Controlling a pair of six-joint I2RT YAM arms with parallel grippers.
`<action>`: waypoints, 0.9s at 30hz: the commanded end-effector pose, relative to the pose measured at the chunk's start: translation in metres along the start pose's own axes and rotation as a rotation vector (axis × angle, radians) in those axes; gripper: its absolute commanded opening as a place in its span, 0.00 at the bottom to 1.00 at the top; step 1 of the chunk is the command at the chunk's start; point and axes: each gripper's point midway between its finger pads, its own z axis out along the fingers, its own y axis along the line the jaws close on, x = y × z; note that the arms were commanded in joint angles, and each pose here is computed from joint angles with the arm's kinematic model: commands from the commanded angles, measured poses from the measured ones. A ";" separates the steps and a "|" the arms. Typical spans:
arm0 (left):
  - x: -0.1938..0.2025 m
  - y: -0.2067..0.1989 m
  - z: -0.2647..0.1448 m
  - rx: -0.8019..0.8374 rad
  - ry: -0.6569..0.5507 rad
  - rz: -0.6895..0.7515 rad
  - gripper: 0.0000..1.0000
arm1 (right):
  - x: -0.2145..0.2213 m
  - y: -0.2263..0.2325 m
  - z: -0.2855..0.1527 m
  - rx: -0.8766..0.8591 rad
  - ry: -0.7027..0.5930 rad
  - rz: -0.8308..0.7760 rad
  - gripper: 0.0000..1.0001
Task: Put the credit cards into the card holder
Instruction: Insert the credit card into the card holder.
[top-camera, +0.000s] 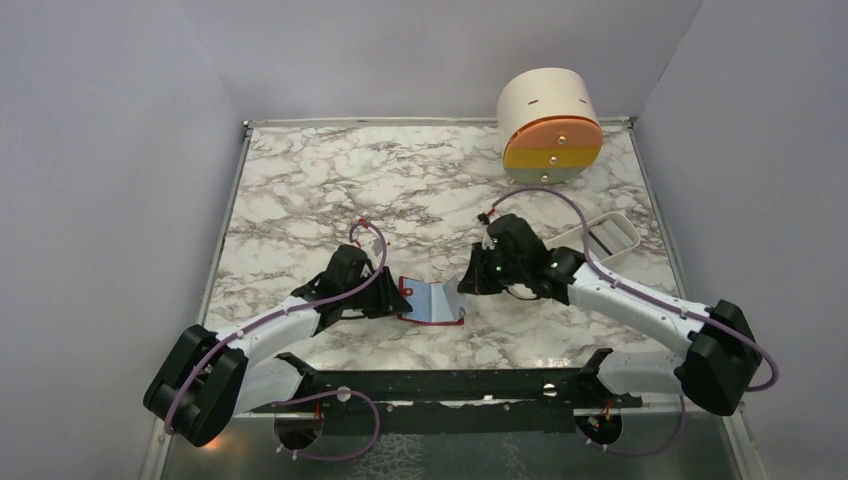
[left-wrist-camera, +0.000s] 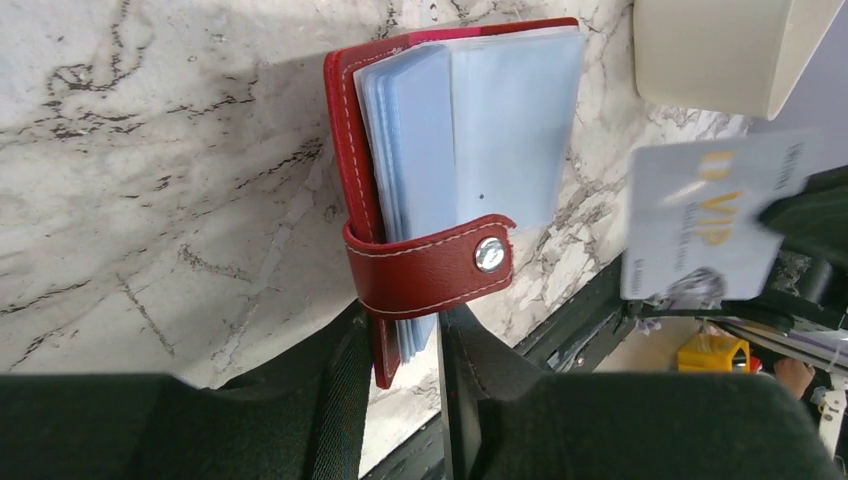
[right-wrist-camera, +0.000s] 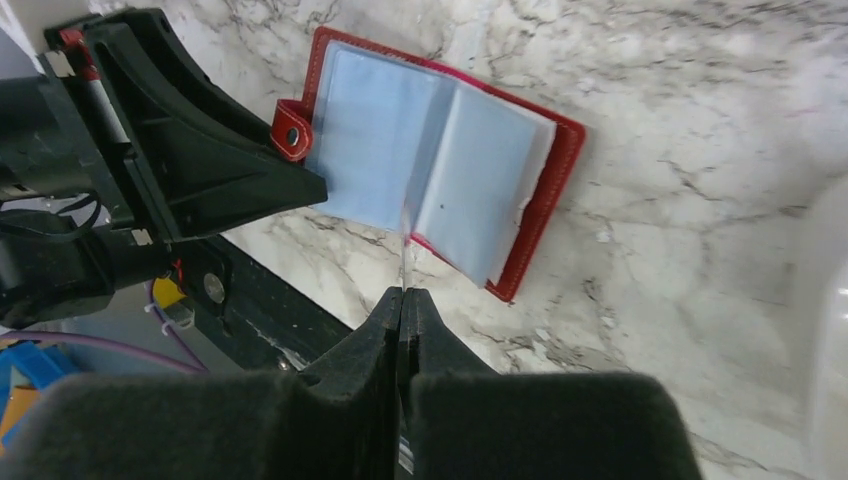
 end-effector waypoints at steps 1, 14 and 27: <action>-0.007 0.002 -0.003 -0.031 -0.034 0.048 0.32 | -0.002 0.018 0.033 0.014 -0.051 0.025 0.01; -0.008 0.021 -0.010 -0.120 -0.063 0.106 0.24 | 0.025 -0.035 0.079 0.236 0.023 0.009 0.01; -0.005 0.028 -0.005 -0.146 -0.036 0.096 0.00 | 0.011 -0.011 0.073 0.128 -0.035 0.029 0.01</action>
